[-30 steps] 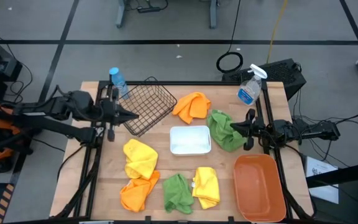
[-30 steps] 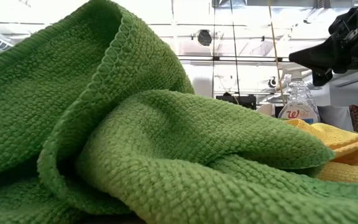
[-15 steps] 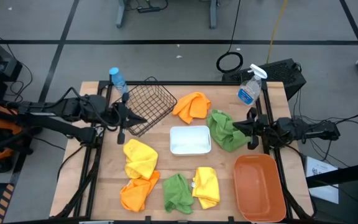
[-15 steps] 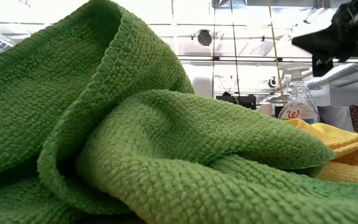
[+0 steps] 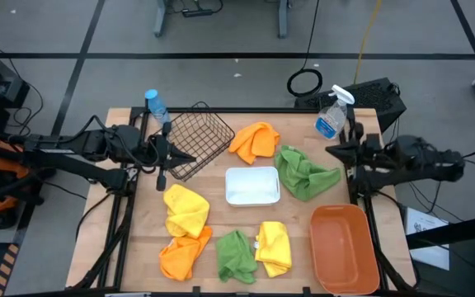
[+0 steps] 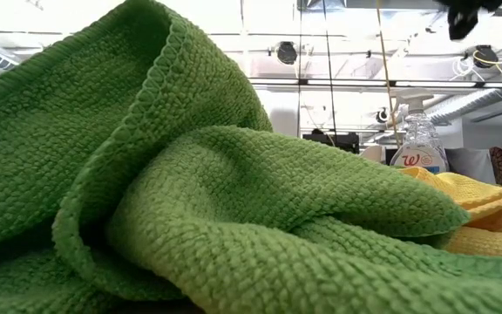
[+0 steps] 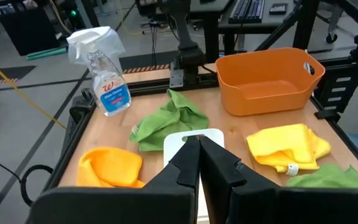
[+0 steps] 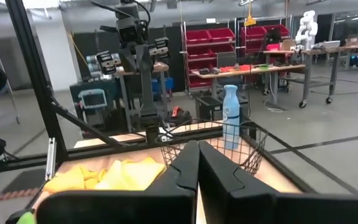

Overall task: Sort microfiber towel by color & place in baskets
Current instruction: Put the left yellow microfiber towel into the orange bin

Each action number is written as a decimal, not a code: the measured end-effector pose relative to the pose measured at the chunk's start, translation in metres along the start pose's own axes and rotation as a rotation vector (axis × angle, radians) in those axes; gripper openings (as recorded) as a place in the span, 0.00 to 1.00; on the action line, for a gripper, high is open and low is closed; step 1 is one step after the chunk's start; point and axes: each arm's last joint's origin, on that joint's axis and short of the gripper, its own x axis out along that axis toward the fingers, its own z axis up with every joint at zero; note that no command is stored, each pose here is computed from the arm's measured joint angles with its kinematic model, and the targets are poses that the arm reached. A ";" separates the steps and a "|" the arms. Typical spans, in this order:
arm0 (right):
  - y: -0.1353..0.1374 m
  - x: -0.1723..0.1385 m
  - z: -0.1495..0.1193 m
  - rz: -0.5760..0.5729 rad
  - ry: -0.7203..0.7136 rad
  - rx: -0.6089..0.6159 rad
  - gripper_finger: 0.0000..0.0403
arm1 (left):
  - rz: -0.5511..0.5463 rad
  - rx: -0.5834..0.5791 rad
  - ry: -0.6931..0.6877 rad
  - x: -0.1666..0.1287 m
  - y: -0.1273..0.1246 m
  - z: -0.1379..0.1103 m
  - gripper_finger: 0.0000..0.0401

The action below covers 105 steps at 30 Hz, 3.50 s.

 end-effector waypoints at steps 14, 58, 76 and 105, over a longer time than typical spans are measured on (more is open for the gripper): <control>0.019 0.046 0.056 -0.014 0.231 -0.112 0.00 | 0.002 -0.007 -0.015 0.002 0.000 0.002 0.03; 0.051 0.132 -0.022 -0.075 0.746 -0.072 0.00 | -0.160 -0.278 0.790 0.080 -0.122 -0.079 0.18; 0.073 0.129 -0.029 -0.006 0.766 -0.062 0.00 | 0.266 -0.445 0.949 0.085 -0.155 -0.119 0.62; 0.096 0.117 -0.031 0.107 0.774 -0.098 0.00 | 0.438 -0.677 0.822 0.087 -0.157 -0.215 0.71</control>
